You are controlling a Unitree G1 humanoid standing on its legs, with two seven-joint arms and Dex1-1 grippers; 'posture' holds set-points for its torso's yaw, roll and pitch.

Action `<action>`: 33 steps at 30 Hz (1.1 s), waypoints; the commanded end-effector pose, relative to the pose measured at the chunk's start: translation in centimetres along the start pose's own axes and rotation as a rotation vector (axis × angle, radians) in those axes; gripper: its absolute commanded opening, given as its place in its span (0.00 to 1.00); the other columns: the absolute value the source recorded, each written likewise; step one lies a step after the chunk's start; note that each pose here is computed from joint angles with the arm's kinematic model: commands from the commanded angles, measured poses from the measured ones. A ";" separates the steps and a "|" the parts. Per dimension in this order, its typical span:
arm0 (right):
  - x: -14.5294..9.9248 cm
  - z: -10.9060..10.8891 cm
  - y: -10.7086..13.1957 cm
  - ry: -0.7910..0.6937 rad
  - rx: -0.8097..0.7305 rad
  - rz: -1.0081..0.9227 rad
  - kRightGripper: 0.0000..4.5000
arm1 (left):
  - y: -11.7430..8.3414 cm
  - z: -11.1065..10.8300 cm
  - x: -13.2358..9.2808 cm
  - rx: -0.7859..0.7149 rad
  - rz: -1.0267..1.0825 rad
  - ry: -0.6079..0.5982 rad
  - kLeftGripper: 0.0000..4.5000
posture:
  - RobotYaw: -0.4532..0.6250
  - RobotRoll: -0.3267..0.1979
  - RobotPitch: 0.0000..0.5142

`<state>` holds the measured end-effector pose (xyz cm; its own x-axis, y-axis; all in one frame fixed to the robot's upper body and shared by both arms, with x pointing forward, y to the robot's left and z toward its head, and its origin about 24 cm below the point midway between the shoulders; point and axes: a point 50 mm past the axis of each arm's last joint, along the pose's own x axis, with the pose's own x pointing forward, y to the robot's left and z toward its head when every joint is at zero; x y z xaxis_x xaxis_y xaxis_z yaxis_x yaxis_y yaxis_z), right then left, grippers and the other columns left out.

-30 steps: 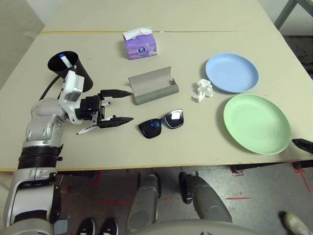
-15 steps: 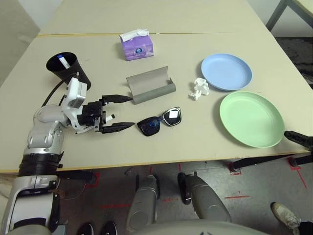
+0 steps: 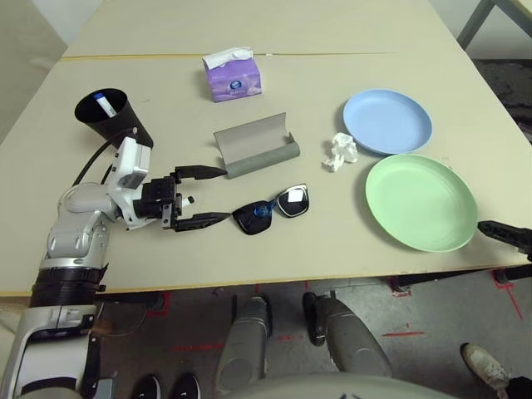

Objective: Organize and tidy the items on the table.

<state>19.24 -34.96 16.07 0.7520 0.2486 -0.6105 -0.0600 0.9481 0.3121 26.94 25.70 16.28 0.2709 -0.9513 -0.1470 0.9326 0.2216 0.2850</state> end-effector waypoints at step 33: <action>-1.5 0.6 3.9 0.178 -0.043 0.205 1.00 | 0.6 0.5 0.7 0.028 -0.022 -0.013 0.99 | 0.36 0.62 0.47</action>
<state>18.56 -32.12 19.56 0.6352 0.4603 -0.6202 -0.2544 0.8829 0.3948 27.80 24.94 17.07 0.2476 -0.9606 -0.1259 0.9297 0.1990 0.3100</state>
